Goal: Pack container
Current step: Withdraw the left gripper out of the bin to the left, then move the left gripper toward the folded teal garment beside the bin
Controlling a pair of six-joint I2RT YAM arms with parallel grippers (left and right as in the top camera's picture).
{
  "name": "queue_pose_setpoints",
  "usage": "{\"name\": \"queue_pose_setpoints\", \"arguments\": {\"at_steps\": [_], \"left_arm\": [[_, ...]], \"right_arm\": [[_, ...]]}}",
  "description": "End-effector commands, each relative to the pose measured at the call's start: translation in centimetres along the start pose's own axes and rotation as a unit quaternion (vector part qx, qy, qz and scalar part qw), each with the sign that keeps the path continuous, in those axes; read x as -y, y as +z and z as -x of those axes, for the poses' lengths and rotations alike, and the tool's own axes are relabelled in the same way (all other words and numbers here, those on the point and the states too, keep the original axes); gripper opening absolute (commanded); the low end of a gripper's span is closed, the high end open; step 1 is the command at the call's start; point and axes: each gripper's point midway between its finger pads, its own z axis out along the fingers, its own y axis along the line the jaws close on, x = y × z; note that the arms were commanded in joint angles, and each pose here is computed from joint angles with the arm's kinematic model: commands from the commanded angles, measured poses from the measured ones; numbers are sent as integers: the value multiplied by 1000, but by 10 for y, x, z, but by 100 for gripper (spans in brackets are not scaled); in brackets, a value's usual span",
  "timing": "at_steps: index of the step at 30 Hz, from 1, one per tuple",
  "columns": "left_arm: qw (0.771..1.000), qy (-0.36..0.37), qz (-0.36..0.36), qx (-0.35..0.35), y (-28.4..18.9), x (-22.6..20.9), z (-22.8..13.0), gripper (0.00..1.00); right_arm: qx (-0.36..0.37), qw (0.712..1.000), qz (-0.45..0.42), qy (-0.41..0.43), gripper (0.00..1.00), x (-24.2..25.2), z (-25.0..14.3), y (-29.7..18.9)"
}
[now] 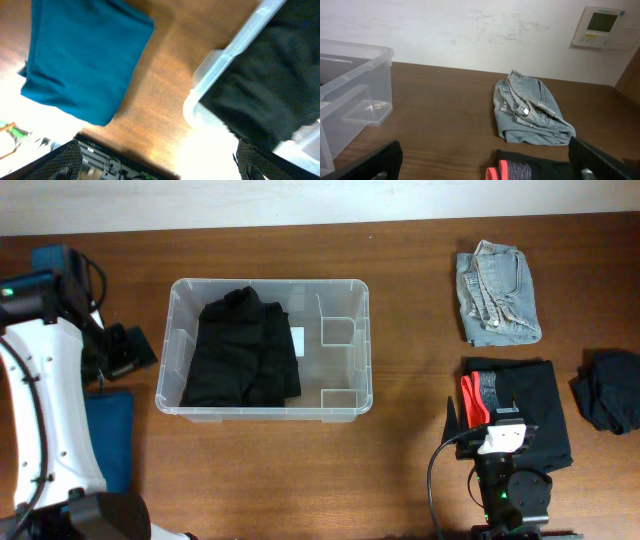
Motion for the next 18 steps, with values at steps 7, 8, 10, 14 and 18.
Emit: {"name": "queue_pose_setpoints", "arguments": {"at_steps": [7, 8, 10, 14, 18], "left_arm": [[998, -44, 48, 6, 37, -12, 4, 80], [998, -46, 46, 11, 38, -12, 6, 75], [998, -51, 45, 15, 40, -14, 9, 64], [997, -57, 51, -4, 48, -21, 3, 25], [996, -56, 58, -32, 63, -23, -10, 1]], "right_arm": [[-1, 1000, -6, -1, 99, 2, -2, 0], [-1, 1000, -6, -1, 98, 2, -2, 0], [-1, 1000, -6, -1, 98, 2, -2, 0], [-1, 1000, -6, -1, 98, 2, -2, 0], [-1, 1000, -6, -1, 98, 2, -2, 0]]}}
